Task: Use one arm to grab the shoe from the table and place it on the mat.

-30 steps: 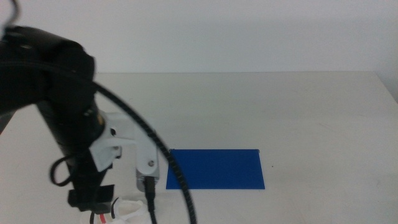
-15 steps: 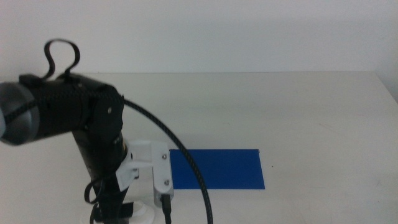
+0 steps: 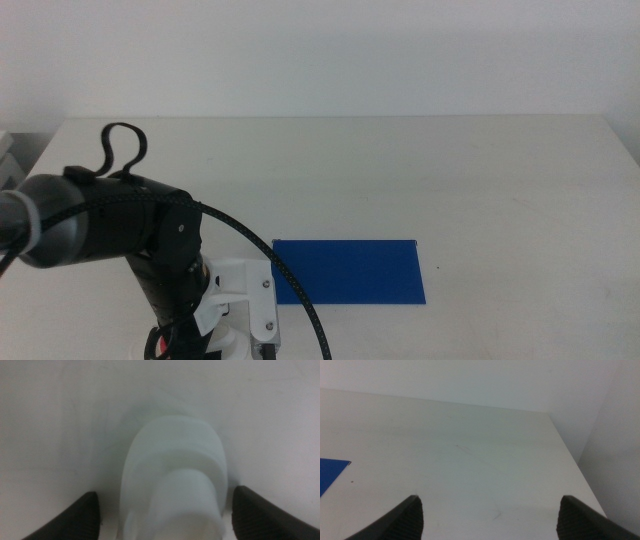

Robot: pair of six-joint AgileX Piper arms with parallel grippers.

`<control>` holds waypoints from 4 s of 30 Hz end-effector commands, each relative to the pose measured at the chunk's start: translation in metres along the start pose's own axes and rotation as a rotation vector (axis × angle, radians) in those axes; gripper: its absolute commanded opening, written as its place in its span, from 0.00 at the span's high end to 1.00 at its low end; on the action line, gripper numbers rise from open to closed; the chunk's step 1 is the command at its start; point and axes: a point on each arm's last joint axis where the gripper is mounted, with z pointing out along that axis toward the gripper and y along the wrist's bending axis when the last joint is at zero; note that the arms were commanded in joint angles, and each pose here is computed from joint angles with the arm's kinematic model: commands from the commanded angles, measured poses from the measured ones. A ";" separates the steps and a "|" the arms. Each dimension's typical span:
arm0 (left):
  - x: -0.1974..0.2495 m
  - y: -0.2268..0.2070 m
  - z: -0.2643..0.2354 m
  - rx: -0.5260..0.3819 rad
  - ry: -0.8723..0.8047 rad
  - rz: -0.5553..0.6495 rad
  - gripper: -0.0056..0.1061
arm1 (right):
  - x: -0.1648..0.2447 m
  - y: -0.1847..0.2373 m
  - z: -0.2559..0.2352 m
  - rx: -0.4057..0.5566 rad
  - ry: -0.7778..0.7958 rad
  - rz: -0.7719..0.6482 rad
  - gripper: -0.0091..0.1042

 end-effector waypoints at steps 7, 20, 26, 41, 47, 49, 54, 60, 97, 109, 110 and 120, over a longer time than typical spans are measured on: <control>-0.002 0.001 -0.011 -0.021 -0.012 0.015 0.30 | -0.005 0.000 0.000 0.007 -0.063 -0.018 0.23; -0.011 0.012 -0.037 0.003 0.018 0.035 0.96 | -0.005 0.000 0.000 0.007 -0.063 -0.018 0.23; -0.025 0.024 -0.055 -0.037 -0.053 0.025 0.96 | -0.005 0.000 0.000 0.007 -0.063 -0.018 0.23; -0.119 0.060 -0.058 -0.001 -0.048 0.222 0.96 | -0.005 0.000 0.000 0.007 -0.063 -0.018 0.23; -0.151 0.068 -0.052 0.019 -0.045 0.264 0.96 | -0.005 0.000 0.000 0.007 -0.063 -0.018 0.23; -0.161 0.070 -0.050 0.022 -0.046 0.278 0.96 | -0.005 0.000 0.000 0.007 -0.063 -0.018 0.23; -0.182 0.071 -0.042 0.007 -0.060 0.309 0.96 | -0.005 0.000 0.000 0.007 -0.063 -0.018 0.23; -0.189 0.074 -0.033 0.013 -0.062 0.306 0.96 | -0.005 0.000 0.000 0.007 -0.063 -0.018 0.23; -0.194 0.077 -0.049 -0.004 -0.094 0.289 0.11 | -0.005 0.000 0.000 0.007 -0.063 -0.018 0.23; -0.194 0.075 -0.131 -0.153 -0.238 0.159 0.11 | -0.005 0.000 0.000 0.007 -0.063 -0.018 0.23; -0.193 0.073 -0.139 -0.163 -0.251 0.133 0.11 | -0.005 0.000 0.000 0.007 -0.063 -0.018 0.23; -0.173 0.068 -0.254 -0.347 -0.721 -0.504 0.11 | -0.005 0.000 0.000 0.007 -0.063 -0.018 0.23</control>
